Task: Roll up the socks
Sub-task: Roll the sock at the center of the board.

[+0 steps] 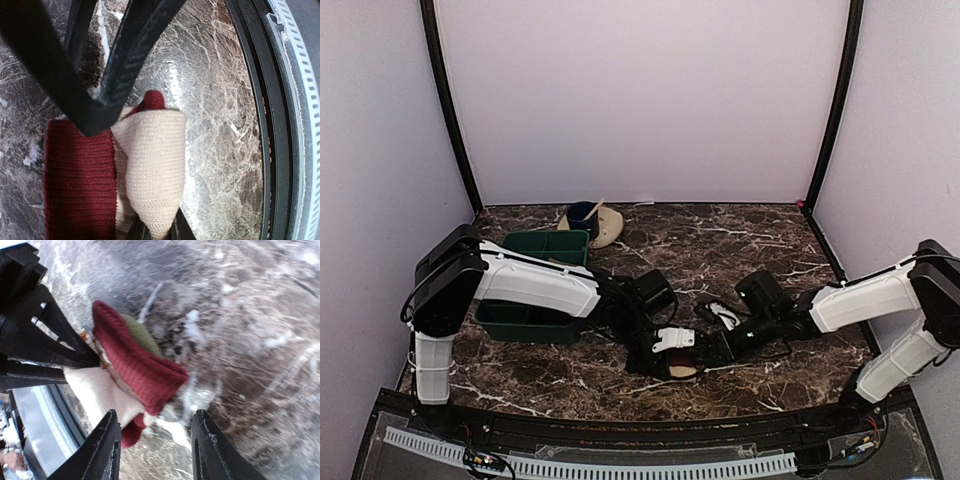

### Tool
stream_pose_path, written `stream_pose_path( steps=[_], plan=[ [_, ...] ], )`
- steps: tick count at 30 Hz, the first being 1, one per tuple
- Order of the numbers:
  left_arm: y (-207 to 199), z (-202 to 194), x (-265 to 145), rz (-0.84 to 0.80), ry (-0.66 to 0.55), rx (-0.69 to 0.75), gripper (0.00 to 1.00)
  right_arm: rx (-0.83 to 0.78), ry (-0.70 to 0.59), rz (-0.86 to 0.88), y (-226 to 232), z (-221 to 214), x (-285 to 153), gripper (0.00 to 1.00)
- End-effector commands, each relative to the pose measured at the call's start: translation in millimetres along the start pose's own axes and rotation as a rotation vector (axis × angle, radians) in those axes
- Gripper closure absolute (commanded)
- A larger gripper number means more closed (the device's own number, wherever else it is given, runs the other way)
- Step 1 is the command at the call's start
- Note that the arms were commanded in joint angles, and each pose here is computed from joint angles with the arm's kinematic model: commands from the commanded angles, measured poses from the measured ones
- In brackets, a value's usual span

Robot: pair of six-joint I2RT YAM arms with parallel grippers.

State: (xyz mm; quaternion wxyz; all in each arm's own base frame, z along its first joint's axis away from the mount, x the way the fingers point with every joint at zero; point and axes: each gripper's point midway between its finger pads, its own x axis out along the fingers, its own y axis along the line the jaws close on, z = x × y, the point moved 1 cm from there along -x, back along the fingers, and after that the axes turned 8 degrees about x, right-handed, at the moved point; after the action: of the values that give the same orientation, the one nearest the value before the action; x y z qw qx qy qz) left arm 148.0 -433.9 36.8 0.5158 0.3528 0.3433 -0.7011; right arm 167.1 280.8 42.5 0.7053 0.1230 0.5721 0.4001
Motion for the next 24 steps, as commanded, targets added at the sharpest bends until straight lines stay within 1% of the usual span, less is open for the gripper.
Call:
stream_pose_path(
  steps=[1,10,20,24],
  plan=[
    [-10.9,-27.7,7.2,-0.117,0.083,-0.115,1.00,0.023,-0.106,-0.075,-12.6,11.7,-10.1,0.55],
    [-4.0,-24.6,4.2,-0.179,0.053,-0.178,1.00,0.016,-0.221,-0.121,-18.3,11.2,-25.7,0.55],
    [0.0,-23.7,3.8,-0.230,0.029,-0.222,1.00,-0.131,-0.316,-0.181,4.5,5.3,-35.1,0.55],
    [1.2,-22.5,3.5,-0.249,0.019,-0.234,1.00,-0.184,-0.320,-0.192,11.2,-5.1,-34.1,0.55]
  ],
)
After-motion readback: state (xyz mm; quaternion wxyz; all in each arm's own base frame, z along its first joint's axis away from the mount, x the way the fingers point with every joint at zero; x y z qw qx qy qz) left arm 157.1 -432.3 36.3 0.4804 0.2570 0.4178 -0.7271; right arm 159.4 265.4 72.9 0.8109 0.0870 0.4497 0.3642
